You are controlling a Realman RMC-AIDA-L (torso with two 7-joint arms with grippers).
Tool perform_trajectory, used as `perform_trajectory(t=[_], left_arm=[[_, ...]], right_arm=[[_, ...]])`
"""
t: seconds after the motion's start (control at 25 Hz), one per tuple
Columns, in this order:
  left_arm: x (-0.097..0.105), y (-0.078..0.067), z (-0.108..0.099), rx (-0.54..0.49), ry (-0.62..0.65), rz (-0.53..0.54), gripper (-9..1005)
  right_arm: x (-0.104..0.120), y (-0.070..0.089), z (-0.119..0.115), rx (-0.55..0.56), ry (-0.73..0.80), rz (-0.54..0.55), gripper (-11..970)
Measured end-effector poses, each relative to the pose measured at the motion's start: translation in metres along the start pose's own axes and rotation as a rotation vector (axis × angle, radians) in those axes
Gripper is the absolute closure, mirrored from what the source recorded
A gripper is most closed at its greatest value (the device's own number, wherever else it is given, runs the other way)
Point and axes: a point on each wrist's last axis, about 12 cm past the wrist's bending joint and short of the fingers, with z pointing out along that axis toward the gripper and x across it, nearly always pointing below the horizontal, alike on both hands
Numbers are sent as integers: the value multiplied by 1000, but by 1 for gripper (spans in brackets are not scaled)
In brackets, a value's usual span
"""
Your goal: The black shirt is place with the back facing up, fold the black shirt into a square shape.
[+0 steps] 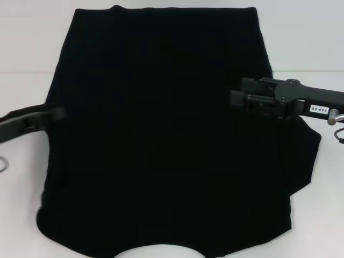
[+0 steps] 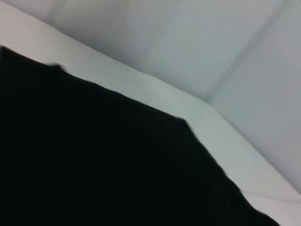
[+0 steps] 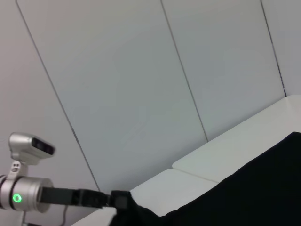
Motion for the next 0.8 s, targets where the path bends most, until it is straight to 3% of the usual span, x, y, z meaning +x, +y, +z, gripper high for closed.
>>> perform_trajectory(t=[0.16, 0.28, 0.44, 0.56, 0.8], left_arm=[[2, -17, 36, 53, 71, 44, 993], [5, -24, 47, 66, 108, 68, 993], [9, -27, 54, 52, 115, 75, 895], [9, -22, 49, 30, 95, 63, 799], [10, 6, 21, -115, -4, -20, 515]], right_arm=[[3, 0, -4, 6, -8, 9, 256], [4, 0, -5, 9, -11, 12, 256], [3, 0, -6, 9, -16, 12, 257], [1, 0, -4, 6, -21, 8, 257], [-3, -1, -3, 8, -35, 4, 258]])
